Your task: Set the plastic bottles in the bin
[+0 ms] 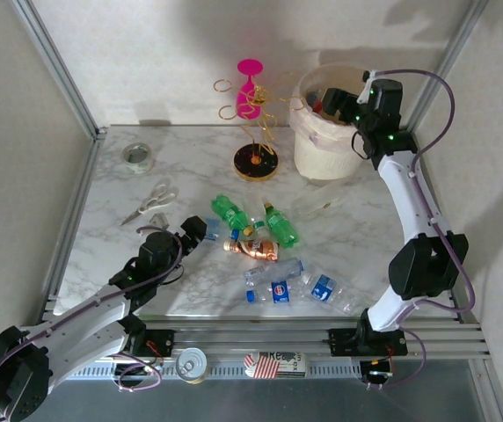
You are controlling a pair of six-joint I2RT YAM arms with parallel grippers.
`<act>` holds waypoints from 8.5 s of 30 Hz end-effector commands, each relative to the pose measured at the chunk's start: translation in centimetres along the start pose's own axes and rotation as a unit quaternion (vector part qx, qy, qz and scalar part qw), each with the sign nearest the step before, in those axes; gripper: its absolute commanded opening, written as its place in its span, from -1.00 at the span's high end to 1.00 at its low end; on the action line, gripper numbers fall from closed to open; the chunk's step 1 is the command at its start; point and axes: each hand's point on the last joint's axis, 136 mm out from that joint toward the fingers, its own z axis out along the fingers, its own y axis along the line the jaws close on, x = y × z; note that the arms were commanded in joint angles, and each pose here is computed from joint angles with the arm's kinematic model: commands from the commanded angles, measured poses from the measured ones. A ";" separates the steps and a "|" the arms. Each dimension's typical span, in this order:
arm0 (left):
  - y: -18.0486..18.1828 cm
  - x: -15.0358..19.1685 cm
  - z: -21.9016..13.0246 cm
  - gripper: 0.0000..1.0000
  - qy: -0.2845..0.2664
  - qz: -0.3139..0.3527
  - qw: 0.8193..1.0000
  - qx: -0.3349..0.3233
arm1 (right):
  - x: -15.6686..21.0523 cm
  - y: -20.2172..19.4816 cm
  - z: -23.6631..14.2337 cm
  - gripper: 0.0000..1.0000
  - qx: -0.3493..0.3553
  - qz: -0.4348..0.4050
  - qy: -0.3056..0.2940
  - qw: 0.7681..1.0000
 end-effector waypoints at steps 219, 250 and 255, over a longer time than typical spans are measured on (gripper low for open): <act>-5.7 24.3 -8.5 -0.59 0.357 0.435 0.822 0.086 | 24.8 2.3 -13.2 -0.97 -0.086 0.158 0.075 0.981; -2.9 26.8 -2.9 -0.52 0.306 0.569 0.762 -0.040 | 25.0 1.7 -14.1 -0.98 -0.082 0.145 0.068 0.984; -2.3 27.3 -2.6 -0.52 0.311 0.573 0.757 -0.042 | 25.1 1.6 -14.0 -0.97 -0.080 0.144 0.068 0.984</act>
